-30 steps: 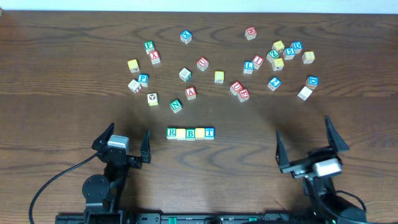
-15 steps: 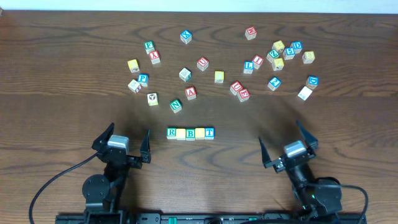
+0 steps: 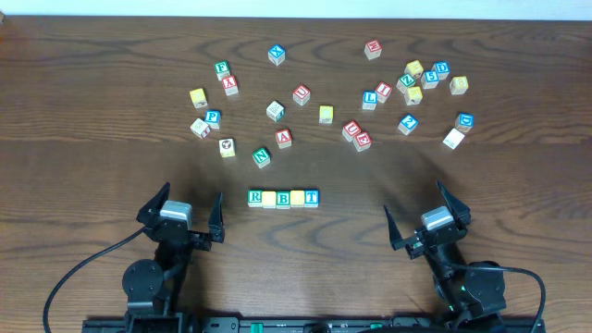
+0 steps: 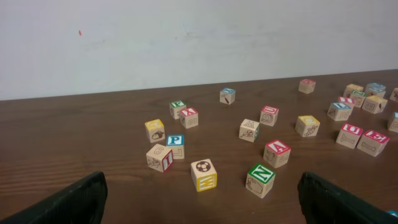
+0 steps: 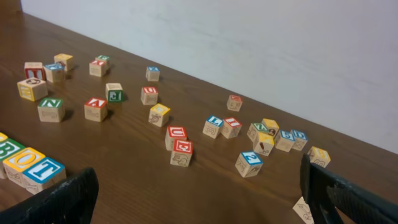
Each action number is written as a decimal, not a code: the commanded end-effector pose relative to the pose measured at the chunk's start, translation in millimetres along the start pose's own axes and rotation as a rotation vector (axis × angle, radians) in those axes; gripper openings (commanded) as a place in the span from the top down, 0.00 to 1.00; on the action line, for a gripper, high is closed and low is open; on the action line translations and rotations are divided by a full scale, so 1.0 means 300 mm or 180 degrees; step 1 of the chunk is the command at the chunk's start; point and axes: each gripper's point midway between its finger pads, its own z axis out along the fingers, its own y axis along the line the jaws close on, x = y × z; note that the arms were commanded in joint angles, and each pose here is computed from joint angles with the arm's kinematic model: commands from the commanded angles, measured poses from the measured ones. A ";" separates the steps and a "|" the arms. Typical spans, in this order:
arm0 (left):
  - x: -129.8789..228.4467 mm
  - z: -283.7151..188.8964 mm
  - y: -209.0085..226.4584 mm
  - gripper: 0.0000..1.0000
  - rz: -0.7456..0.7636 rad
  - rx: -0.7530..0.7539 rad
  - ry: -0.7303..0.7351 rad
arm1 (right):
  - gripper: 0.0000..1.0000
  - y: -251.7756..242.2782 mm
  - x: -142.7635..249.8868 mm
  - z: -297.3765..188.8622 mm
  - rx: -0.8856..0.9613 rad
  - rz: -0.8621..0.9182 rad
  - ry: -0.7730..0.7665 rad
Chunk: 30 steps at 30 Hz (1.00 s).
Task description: Spell out ROBOT
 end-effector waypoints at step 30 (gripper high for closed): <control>0.050 0.001 -0.013 0.04 -0.0013 0.0066 0.0154 | 0.01 -0.236 0.054 -0.045 0.0948 0.0135 0.0188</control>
